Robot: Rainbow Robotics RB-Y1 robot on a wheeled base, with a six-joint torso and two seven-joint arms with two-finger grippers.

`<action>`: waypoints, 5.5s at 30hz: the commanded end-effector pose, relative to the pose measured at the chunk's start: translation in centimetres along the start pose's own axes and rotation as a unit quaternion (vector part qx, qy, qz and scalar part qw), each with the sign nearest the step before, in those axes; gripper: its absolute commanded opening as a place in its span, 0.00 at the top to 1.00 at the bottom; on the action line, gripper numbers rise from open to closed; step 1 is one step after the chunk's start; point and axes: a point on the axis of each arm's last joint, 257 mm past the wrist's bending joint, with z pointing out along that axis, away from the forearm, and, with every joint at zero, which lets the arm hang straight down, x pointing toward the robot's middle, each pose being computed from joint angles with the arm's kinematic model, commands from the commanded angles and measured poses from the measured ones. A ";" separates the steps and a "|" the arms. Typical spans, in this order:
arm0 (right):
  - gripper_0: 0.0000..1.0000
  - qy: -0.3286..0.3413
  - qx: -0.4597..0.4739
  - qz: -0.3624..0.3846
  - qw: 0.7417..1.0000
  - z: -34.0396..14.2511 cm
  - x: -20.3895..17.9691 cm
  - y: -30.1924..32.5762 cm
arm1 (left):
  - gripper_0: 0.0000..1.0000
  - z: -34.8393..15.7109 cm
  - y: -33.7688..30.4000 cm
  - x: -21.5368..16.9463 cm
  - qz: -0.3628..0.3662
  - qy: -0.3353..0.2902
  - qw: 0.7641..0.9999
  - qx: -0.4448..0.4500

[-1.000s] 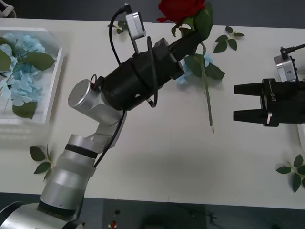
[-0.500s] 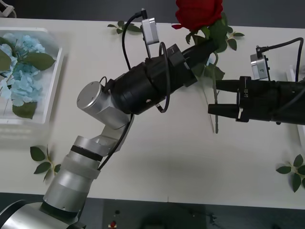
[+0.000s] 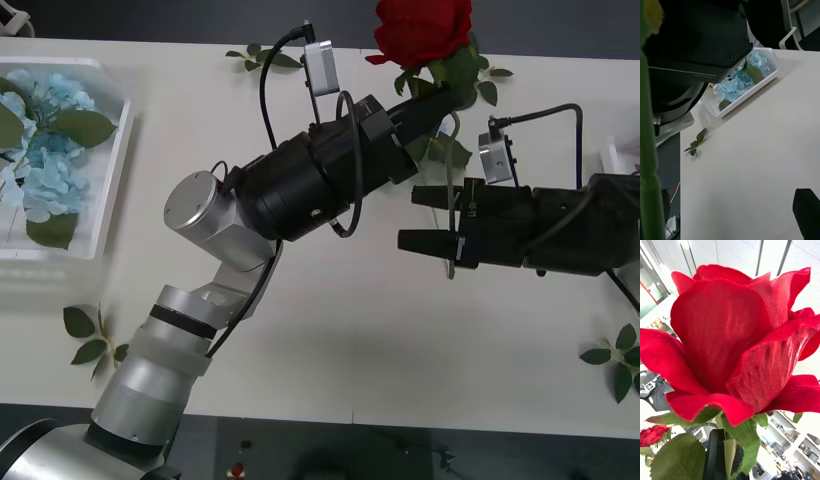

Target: Put the red flowers into the right box and the blue flowers into the left box

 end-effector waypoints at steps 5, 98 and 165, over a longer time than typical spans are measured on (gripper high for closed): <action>1.00 -0.015 -0.005 0.007 1.000 -0.1 -2.6 0.4 | 1.00 1.5 -1.5 -0.9 0.026 -0.004 0.999 0.019; 0.00 0.204 0.623 0.247 0.714 -47.5 5.6 -22.5 | 0.00 -20.0 4.9 -5.2 0.145 0.295 0.933 -0.146; 0.00 0.166 0.548 0.208 0.793 -0.6 6.2 -28.9 | 0.00 -20.4 5.2 -4.5 0.135 0.291 0.935 -0.151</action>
